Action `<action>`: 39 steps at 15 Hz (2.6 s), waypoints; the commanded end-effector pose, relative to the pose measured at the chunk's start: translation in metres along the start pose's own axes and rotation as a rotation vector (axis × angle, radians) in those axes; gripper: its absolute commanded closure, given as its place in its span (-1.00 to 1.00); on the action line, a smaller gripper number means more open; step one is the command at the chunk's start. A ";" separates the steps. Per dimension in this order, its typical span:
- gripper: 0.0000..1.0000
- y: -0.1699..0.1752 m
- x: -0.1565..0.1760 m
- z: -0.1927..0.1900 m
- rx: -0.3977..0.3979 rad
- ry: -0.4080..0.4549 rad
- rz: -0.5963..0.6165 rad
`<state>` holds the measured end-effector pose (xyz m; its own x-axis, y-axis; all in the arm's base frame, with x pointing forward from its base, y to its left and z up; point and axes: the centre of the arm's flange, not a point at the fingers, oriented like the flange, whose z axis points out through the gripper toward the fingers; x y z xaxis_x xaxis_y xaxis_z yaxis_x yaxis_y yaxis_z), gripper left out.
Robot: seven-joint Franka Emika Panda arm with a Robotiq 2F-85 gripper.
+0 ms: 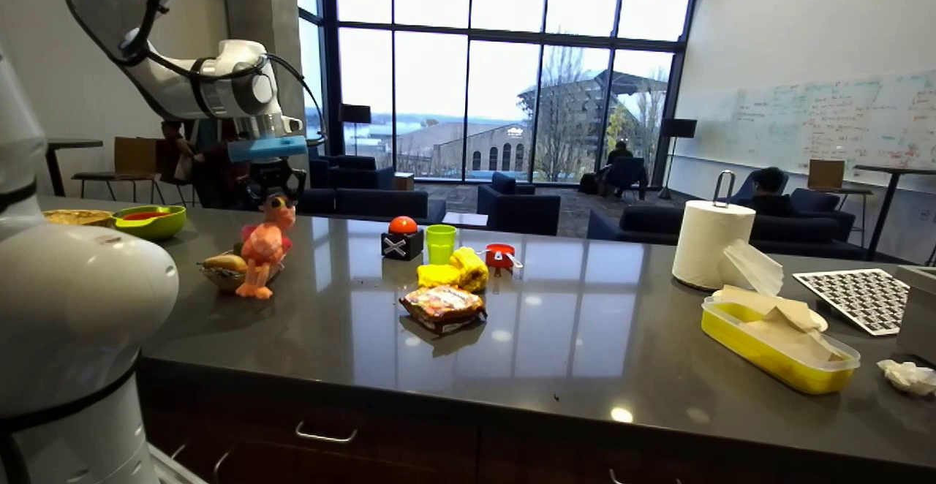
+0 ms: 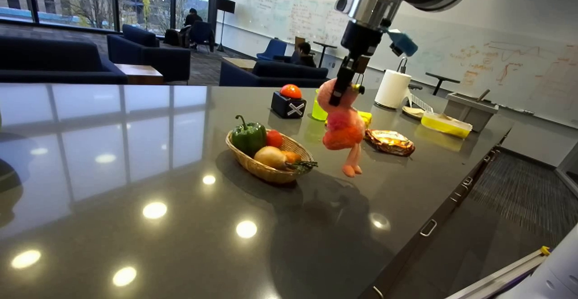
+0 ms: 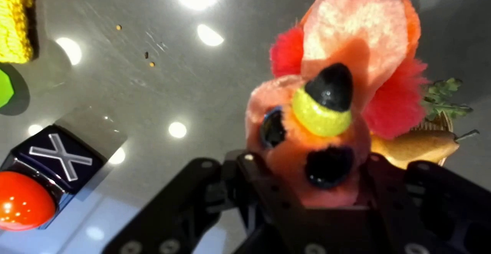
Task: Move the orange plush toy to the left.
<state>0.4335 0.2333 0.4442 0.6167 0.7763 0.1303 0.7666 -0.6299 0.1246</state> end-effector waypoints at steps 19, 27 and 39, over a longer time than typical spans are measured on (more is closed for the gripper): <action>0.58 -0.017 -0.022 0.074 0.113 0.120 -0.058; 0.58 -0.021 -0.041 0.090 0.111 0.069 -0.051; 0.58 -0.030 -0.028 0.101 0.033 0.116 -0.138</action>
<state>0.4125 0.2268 0.3392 0.5105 0.8344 0.2076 0.8398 -0.5357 0.0880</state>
